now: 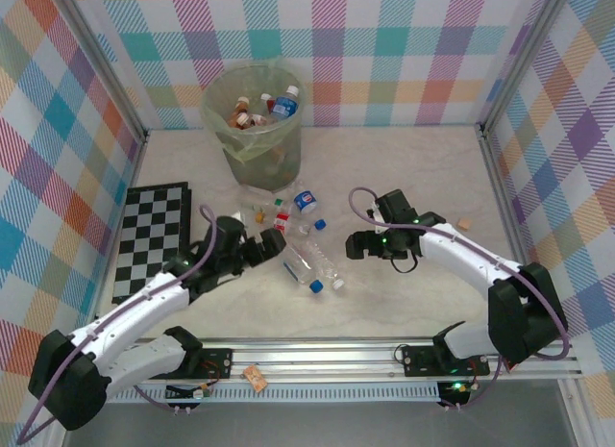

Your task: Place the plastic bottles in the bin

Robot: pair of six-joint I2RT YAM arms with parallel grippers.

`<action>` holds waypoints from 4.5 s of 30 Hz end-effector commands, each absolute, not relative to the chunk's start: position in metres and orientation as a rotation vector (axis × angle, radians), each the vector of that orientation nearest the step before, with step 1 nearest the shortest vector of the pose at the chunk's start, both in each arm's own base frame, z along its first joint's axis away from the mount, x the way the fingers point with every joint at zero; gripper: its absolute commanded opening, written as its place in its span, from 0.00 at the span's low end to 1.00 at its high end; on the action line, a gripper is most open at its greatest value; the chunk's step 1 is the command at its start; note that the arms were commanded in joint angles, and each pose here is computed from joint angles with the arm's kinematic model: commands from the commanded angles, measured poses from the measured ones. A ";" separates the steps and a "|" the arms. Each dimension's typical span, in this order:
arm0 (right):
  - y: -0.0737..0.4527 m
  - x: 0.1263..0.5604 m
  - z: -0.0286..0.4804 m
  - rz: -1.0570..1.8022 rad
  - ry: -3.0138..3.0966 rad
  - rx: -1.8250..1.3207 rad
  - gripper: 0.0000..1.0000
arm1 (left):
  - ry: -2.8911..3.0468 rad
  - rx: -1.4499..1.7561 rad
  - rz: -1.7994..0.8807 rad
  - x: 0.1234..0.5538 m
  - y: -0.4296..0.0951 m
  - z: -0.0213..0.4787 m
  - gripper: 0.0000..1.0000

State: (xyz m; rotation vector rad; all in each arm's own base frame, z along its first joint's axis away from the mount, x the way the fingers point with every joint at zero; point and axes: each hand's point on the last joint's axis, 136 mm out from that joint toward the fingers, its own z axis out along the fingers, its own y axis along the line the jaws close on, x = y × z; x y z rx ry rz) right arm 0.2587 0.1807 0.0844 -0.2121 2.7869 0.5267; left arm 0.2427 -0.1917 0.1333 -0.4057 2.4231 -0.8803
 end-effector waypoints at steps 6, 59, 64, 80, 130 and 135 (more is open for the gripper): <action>0.187 0.273 0.093 0.532 2.766 -0.211 0.96 | 2.370 -0.602 -1.099 0.242 -0.235 0.114 1.00; 0.190 0.279 0.103 0.580 2.701 -0.140 0.95 | 2.425 -0.123 -0.481 0.264 -0.128 0.273 0.41; 0.188 0.276 0.103 0.579 2.705 -0.132 0.95 | 2.278 -0.087 -0.514 0.327 -0.126 0.327 0.40; 0.170 0.258 0.108 0.542 2.674 -0.086 0.95 | 1.682 -0.229 -0.487 0.481 -0.084 0.458 0.36; 0.165 0.249 0.110 0.555 2.659 -0.071 0.95 | 1.948 0.230 -0.524 0.520 -0.149 0.408 0.94; 0.167 0.249 0.111 0.567 2.658 -0.078 0.95 | 1.944 0.167 -0.527 0.492 -0.140 0.409 0.94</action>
